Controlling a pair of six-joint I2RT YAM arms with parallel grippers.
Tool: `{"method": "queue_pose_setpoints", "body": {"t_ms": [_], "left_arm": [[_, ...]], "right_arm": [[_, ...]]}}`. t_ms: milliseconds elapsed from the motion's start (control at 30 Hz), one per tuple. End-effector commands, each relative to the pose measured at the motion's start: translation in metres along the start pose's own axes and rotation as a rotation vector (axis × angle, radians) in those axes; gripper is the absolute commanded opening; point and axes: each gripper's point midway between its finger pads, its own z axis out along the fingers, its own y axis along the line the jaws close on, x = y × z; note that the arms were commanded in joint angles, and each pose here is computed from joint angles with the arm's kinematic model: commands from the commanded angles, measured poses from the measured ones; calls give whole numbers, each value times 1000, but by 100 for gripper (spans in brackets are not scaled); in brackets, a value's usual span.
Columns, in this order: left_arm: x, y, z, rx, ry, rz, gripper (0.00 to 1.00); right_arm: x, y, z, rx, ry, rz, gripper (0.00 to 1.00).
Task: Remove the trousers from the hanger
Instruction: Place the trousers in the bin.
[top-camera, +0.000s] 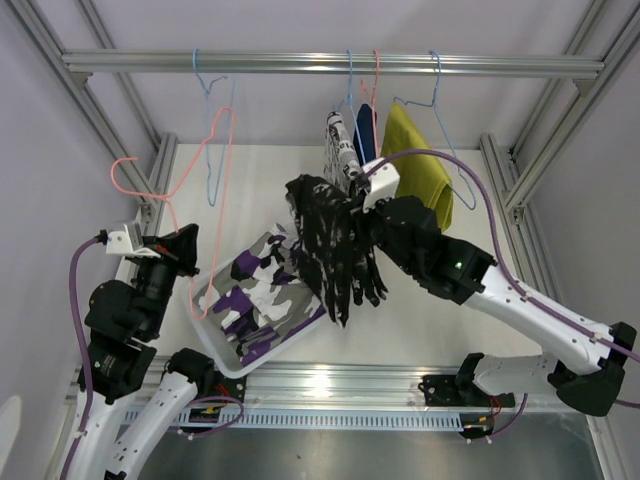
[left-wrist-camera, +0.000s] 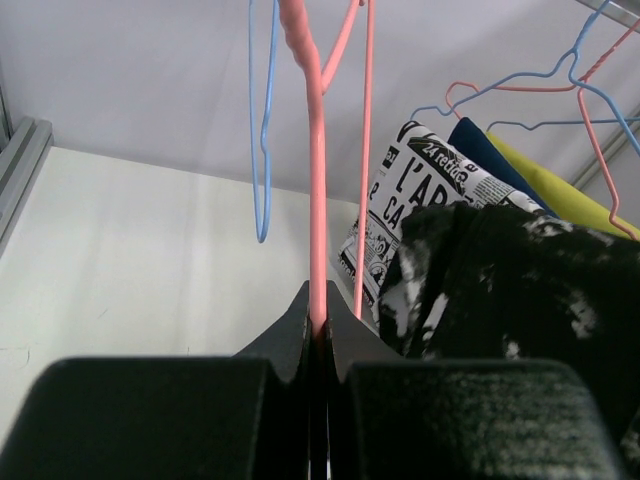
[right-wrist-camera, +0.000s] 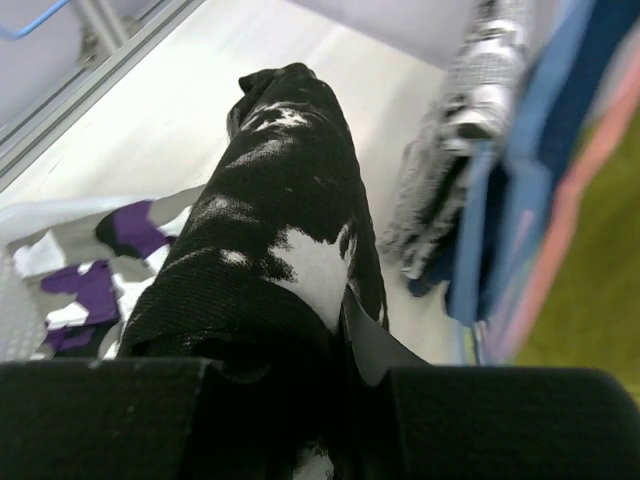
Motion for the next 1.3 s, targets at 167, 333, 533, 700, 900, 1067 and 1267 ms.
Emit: {"method": "queue_pose_setpoints", "body": {"t_ms": [167,333,533,700,900,1067,1267], "left_arm": [[-1,-1,6,5,-9,17,0],[1,-4,7,20,4,12,0],[3,-6,8,29,17,12,0],[6,-7,10,32,37,16,0],[8,-7,11,31,44,21,0],[10,-9,12,40,52,20,0],[11,-9,12,39,53,15,1]], "right_arm": [[-83,-49,-37,52,-251,121,0],[-79,-41,-27,4,-244,120,0],[-50,-5,7,-83,-191,130,0],[-17,43,49,-130,-104,83,0],[-3,105,81,-213,-63,46,0],[-2,147,92,-271,-59,23,0],[-13,188,82,-341,-80,18,0]]}}
